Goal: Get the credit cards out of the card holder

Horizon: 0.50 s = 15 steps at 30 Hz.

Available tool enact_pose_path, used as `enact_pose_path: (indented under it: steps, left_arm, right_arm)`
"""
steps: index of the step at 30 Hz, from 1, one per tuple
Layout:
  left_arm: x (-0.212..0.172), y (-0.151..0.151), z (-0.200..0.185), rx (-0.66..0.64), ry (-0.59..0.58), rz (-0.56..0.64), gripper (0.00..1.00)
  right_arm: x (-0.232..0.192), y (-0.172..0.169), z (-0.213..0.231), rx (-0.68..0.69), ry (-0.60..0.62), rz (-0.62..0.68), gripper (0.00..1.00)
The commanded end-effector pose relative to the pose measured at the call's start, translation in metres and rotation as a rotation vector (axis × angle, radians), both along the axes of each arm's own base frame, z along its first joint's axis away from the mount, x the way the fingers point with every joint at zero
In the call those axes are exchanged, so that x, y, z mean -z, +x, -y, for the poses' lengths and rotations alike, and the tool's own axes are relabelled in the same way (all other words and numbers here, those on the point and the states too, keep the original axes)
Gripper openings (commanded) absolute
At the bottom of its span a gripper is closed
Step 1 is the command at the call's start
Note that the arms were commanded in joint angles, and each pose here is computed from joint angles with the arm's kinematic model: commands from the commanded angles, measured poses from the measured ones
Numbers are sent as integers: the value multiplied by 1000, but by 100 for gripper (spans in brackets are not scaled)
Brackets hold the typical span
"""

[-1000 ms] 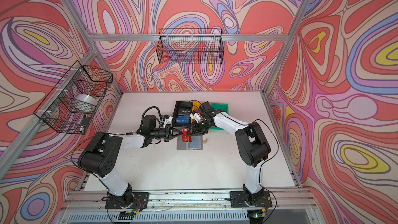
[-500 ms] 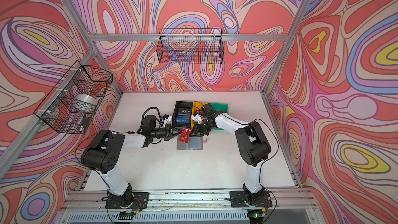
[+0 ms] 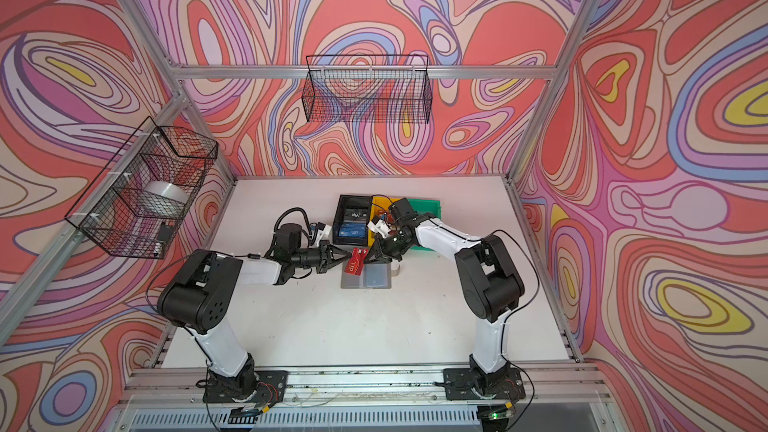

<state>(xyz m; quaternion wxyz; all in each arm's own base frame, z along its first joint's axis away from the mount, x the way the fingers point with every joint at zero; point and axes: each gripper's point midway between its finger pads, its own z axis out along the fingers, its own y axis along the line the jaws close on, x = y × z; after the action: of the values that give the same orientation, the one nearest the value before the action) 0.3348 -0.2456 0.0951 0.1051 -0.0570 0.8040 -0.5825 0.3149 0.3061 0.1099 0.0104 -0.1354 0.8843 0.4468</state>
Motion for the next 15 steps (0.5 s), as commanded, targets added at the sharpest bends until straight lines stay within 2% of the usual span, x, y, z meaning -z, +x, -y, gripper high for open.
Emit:
enact_pose_path:
  steps: [1, 15]
  left_arm:
    - [-1, -11, 9, 59, -26, 16, 3]
    - [-2, -10, 10, 56, -53, 19, 0]
  right_arm:
    - [-30, -2, -13, -53, 94, 91, 0]
    - [-37, 6, -13, -35, 109, 104, 0]
